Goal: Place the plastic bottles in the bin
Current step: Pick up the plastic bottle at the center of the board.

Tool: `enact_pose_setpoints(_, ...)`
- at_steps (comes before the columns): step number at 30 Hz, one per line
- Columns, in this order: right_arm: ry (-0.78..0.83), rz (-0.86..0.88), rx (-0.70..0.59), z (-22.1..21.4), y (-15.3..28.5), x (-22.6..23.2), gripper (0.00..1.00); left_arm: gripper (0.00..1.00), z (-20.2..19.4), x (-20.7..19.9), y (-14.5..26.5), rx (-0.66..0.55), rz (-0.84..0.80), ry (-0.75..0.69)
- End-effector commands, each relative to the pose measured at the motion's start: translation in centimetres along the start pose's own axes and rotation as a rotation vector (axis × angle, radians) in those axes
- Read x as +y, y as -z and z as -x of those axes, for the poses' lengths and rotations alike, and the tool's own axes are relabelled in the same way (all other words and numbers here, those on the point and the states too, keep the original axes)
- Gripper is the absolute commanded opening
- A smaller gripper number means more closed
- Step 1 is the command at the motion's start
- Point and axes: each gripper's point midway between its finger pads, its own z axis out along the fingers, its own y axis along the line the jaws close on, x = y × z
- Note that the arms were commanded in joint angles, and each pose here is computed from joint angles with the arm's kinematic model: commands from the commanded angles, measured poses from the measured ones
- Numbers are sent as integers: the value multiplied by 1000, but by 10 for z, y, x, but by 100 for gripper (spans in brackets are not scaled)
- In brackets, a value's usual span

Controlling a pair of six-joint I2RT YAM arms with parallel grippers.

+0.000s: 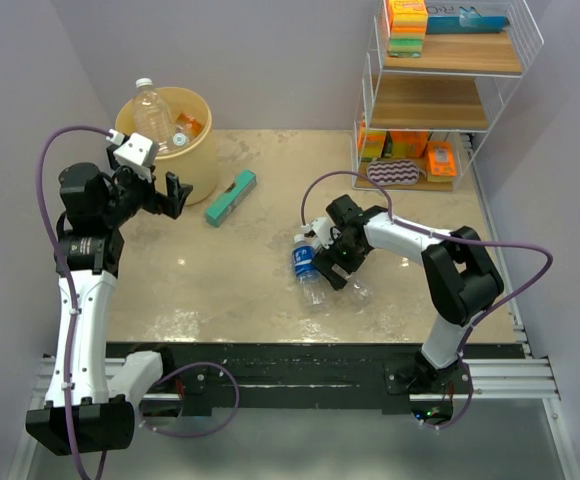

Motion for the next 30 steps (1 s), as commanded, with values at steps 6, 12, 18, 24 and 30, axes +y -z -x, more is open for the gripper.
enact_pose_setpoints(6, 18, -56, -18, 8, 11, -10, 86, 99, -1, 2, 2, -11, 7, -23)
enact_pose_setpoints(12, 30, -91, -45, 17, 24, -16, 74, 99, -1, 3, 2, -8, 11, -24)
enact_pose_setpoints(18, 42, -146, -72, 26, 41, -25, 64, 99, -2, 5, 0, -6, 21, -14)
enact_pose_setpoints(24, 58, -184, -105, 37, 52, -32, 56, 99, -3, 4, 1, -5, 24, -4)
enact_pose_setpoints(30, 68, -207, -152, 52, 72, -36, 50, 99, -1, 3, 1, -11, 19, -2)
